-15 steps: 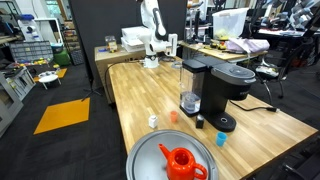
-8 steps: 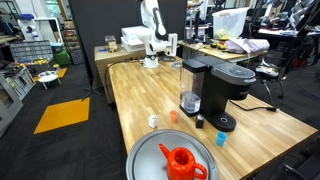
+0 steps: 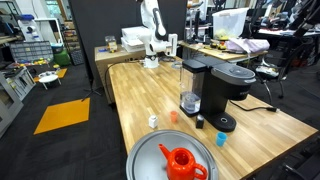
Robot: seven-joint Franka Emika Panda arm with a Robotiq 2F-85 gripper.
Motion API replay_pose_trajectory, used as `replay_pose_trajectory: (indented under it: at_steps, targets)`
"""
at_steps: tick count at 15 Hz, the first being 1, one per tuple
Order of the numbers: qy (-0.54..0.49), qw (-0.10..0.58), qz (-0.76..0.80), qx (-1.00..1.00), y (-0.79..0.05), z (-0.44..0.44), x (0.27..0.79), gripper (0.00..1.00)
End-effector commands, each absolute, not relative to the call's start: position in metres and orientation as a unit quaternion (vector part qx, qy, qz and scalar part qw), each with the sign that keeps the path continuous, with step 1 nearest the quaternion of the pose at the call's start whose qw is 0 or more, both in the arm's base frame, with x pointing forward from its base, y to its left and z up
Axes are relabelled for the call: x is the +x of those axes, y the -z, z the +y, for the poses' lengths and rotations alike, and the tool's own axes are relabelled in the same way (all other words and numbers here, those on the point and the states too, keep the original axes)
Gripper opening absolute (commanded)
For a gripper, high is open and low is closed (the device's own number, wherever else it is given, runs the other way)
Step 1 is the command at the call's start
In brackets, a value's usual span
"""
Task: Move the tea pot to the left
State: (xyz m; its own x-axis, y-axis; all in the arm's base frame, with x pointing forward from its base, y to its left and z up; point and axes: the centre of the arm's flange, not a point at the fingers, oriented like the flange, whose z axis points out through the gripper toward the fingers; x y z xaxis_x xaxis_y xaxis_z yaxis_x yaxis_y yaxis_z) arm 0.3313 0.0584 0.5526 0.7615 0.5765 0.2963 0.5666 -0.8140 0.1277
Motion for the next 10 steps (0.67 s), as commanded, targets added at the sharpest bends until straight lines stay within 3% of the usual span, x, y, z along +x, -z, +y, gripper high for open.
replay_pose_trajectory:
  at_steps: [1,6,10]
  targets:
    - [-0.179,-0.029,0.375,0.909,-0.563,0.104,0.306,1.00]
    - [-0.177,-0.063,0.460,0.868,-0.562,0.166,0.259,1.00]
    - [-0.178,-0.055,0.451,0.873,-0.563,0.170,0.259,1.00]
